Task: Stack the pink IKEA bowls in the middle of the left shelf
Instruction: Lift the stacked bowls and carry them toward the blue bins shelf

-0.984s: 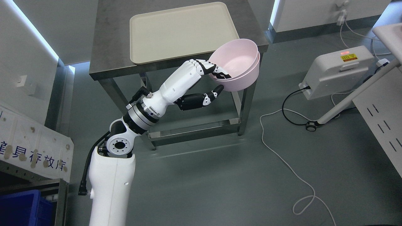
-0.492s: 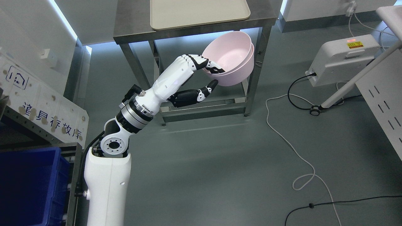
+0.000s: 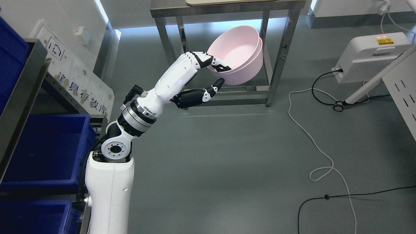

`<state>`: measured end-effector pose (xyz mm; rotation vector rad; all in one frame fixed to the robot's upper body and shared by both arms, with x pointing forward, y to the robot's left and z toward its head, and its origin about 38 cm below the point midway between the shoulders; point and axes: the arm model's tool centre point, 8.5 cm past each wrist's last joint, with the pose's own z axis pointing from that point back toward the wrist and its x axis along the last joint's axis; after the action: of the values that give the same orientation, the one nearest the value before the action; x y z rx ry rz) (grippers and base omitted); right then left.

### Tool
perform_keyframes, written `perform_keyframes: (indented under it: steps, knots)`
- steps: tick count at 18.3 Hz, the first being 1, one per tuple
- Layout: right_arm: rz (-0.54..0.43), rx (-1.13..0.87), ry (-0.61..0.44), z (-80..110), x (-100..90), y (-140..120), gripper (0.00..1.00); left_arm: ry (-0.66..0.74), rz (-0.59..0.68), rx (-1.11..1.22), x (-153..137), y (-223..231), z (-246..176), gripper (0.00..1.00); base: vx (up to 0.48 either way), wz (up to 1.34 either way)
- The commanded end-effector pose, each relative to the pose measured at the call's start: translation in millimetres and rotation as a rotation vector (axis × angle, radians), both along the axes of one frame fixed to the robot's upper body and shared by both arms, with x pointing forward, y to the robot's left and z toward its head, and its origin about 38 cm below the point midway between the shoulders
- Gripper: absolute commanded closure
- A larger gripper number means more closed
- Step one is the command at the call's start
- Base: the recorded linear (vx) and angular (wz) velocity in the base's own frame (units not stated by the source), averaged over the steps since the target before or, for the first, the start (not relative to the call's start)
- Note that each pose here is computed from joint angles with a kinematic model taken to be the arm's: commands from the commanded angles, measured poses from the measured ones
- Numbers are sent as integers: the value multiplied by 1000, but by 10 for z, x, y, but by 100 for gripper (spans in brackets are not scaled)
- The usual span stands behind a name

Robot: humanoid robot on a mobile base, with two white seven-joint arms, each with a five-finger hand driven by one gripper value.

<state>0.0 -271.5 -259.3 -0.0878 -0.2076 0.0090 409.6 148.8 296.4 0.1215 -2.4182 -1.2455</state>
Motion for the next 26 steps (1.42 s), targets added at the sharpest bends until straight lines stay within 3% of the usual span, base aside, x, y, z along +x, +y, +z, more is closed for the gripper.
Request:
perform_keyframes:
  steps: [1, 13, 19, 26]
  knots:
    - [-4, -17, -17, 10, 60, -113, 0, -66, -40, 26, -77, -110, 201, 98, -290, 269]
    - [-4, -17, -17, 10, 60, -113, 0, -124, -98, 7, -145, -218, 412, 98, -327, 545]
    - [-4, -17, -17, 10, 60, -113, 0, -146, -117, 0, -179, -249, 493, 98, -237, 1129]
    - [-4, -17, -17, 10, 60, -113, 0, -187, -99, -14, -73, -287, 1078, 98, -65, 1284]
